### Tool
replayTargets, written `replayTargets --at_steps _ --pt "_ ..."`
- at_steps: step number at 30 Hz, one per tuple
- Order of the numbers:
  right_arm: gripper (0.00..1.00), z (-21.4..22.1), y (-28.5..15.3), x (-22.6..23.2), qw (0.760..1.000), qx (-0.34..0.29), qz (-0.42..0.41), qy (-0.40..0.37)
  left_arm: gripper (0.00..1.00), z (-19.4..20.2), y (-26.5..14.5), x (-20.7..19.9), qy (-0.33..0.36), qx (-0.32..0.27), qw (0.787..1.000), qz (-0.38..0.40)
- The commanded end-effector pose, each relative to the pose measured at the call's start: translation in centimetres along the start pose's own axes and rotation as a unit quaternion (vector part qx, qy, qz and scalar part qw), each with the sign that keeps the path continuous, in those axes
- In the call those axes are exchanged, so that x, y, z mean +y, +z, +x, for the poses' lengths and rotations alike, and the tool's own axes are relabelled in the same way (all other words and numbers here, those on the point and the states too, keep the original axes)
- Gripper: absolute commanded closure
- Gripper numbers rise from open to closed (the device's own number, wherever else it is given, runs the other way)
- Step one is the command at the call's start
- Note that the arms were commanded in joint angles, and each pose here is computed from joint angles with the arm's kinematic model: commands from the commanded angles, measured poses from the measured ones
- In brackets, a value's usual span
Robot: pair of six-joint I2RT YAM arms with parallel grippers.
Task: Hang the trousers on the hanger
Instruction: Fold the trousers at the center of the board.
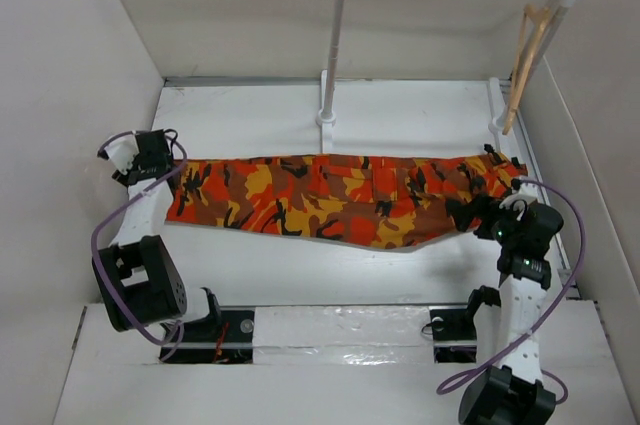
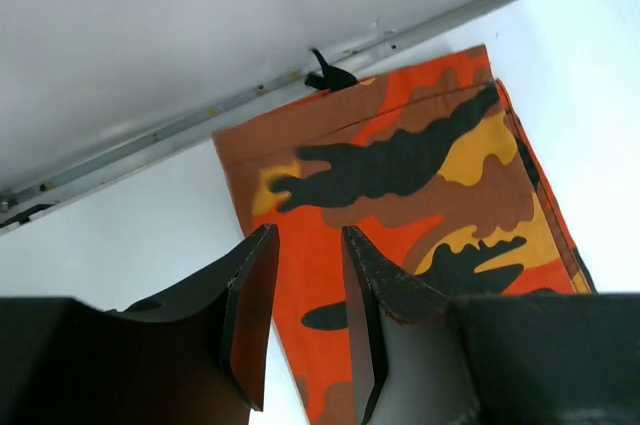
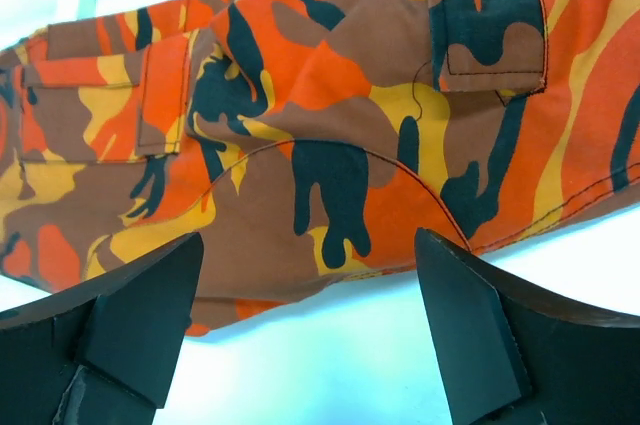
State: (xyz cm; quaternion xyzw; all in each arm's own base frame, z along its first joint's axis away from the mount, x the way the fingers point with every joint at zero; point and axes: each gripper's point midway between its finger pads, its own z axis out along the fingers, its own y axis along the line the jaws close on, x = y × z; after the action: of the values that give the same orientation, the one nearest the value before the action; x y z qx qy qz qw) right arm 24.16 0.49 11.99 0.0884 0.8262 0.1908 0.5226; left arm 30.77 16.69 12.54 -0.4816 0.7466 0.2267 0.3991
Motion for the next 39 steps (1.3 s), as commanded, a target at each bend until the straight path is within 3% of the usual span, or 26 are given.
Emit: replayTargets --at_steps 1,5,7,8,9,10,11,14,15,17,18,19,20,21,24,25,27,28,29,30,31,32,34,35,36,39 --pt "0.07 -1.4 -0.6 0.2 0.999 -0.004 0.003 -0.034 0.71 -4.0 -1.5 0.2 -0.033 -0.047 0.998 -0.005" --pt "0.15 -1.8 -0.5 -0.1 0.999 -0.005 0.012 -0.04 0.72 -6.8 -5.3 -4.1 -0.048 -0.064 0.993 0.088" --pt "0.38 -1.8 -0.2 -0.5 0.999 -0.01 0.016 -0.038 0.73 -7.9 -8.6 -6.8 -0.042 -0.087 0.984 0.152" --pt "0.53 -2.1 0.0 -0.6 0.999 -0.016 0.016 -0.042 0.73 -6.5 -11.7 -10.1 -0.017 -0.08 0.972 0.221" --pt "0.78 -2.2 0.1 -0.6 0.999 -0.017 0.014 -0.04 0.73 -6.2 -13.9 -12.0 -0.012 -0.083 0.96 0.268" --pt "0.94 -2.3 0.2 -0.7 0.999 -0.017 0.013 -0.041 0.75 -5.3 -16.0 -13.5 -0.002 -0.077 0.949 0.306" --pt "1.0 -2.4 0.4 -1.0 0.999 -0.014 0.018 -0.04 0.76 -4.2 -18.5 -15.5 0.013 -0.063 0.933 0.354" --pt "1.0 -3.7 0.3 -2.5 0.997 -0.018 0.061 -0.039 0.76 2.9 -26.7 -20.4 0.086 -0.008 0.876 0.475" --pt "0.97 -3.9 0.4 -3.1 0.997 -0.023 0.074 -0.03 0.76 6.2 -31.0 -21.7 0.116 0.006 0.845 0.523" --pt "0.88 -5.0 0.9 -3.4 0.996 -0.047 0.079 -0.016 0.74 10.0 -34.2 -23.9 0.163 0.003 0.822 0.546" --pt "0.79 -4.9 1.1 -3.5 0.996 -0.043 0.078 -0.009 0.73 11.2 -36.6 -25.1 0.173 -0.003 0.802 0.572" --pt "0.74 -5.2 1.0 -3.8 0.995 -0.045 0.086 -0.001 0.71 15.5 -38.4 -26.2 0.22 0.009 0.777 0.589" --pt "0.68 -5.5 0.6 -4.2 0.994 -0.043 0.096 0.004 0.69 15.5 -41.5 -27.7 0.221 0.004 0.753 0.619" --pt "0.58 -5.8 0.2 -5.1 0.992 -0.047 0.116 0.011 0.62 19.0 -42.1 -29.0 0.265 0.004 0.735 0.625" --pt "0.45 -7.1 -0.7 -6.5 0.985 -0.081 0.152 0.023 0.58 20.1 -45.7 -32.9 0.279 0.002 0.688 0.67" --pt "0.43 -7.6 -1.2 -7.2 0.981 -0.093 0.17 0.028 0.55 23.1 -45.0 -34.1 0.304 0.014 0.68 0.667" --pt "0.4 -8.7 -2.1 -8.8 0.972 -0.115 0.202 0.038 0.55 22.7 -47.8 -36.3 0.296 0.003 0.658 0.692" --pt "0.42 -9.0 -2.3 -9.3 0.97 -0.119 0.208 0.047 0.54 25.1 -46.9 -37.3 0.326 -0.005 0.646 0.69" --pt "0.54 -9.4 -2.4 -10.6 0.966 -0.125 0.217 0.058 0.52 24.0 -48.4 -38.5 0.314 -0.02 0.636 0.704" --pt "1.0 -9.6 -2.4 -11.1 0.966 -0.127 0.214 0.07 0.52 24.4 -48.2 -39.2 0.318 -0.03 0.638 0.701" --pt "1.0 -9.8 -1.9 -10.4 0.973 -0.126 0.174 0.082 0.52 26.2 -47.0 -39.9 0.332 -0.027 0.645 0.688" --pt "1.0 -11.8 -1.7 -10.4 0.974 -0.157 0.151 0.061 0.52 25.0 -46.9 -40.8 0.317 -0.028 0.656 0.684" --pt "1.0 -11.5 0.1 -10.2 0.984 -0.138 0.086 0.078 0.54 24.6 -45.7 -41.2 0.302 -0.011 0.668 0.68" --pt "1.0 -13.2 0.4 -10.3 0.984 -0.143 0.074 0.072 0.55 25.9 -44.7 -40.6 0.294 0.011 0.678 0.673" --pt "1.0 -12.8 1.8 -10.9 0.987 -0.126 0.062 0.084 0.56 24.6 -43.7 -41.4 0.265 0.01 0.688 0.675" --pt "1.0 -14.7 3.0 -11.7 0.988 -0.126 0.057 0.07 0.64 23.8 -42.5 -41.6 0.229 0.036 0.698 0.677"
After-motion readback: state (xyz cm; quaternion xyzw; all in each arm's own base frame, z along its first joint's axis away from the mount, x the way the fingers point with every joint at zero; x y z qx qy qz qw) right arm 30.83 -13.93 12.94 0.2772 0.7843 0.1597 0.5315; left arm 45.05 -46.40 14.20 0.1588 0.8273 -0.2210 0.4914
